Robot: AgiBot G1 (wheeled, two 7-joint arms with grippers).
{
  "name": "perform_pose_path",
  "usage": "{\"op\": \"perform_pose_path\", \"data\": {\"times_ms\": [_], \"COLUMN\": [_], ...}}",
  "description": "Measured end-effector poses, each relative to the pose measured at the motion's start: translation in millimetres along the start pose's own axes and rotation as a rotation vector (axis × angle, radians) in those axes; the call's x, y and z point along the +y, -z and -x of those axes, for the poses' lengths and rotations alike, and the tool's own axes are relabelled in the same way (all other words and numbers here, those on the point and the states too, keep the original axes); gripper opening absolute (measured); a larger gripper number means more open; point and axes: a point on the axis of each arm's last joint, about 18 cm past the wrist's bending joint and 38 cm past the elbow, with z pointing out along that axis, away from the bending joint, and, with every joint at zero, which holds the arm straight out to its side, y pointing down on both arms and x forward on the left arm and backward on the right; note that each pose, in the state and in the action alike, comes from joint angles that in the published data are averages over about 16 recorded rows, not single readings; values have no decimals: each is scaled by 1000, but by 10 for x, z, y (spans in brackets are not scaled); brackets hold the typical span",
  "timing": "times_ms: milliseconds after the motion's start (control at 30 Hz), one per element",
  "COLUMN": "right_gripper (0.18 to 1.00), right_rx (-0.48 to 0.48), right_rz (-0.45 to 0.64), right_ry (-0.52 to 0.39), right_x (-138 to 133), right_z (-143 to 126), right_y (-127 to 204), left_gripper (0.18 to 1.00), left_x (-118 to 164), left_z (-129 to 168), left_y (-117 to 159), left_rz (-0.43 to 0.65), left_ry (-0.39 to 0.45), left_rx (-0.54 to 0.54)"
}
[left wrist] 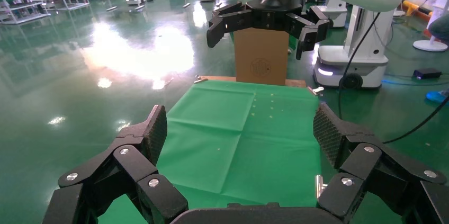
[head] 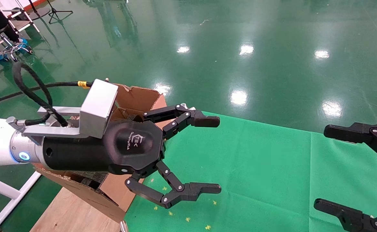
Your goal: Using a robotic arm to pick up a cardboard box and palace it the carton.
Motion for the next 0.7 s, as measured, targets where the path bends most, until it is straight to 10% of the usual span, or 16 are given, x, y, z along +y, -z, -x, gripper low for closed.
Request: {"op": "perform_pose_path", "data": {"times_ms": [700], "right_gripper": [1001], "right_rx": [0], "right_rz": [0], "right_ry": [0], "right_x": [0], "right_z": [0], "right_y": [0], "left_gripper": [1001], "left_x": [0], "left_z": [0], "left_y": [0], "left_rz": [0], "left_ry": [0], "left_rx": [0]}}
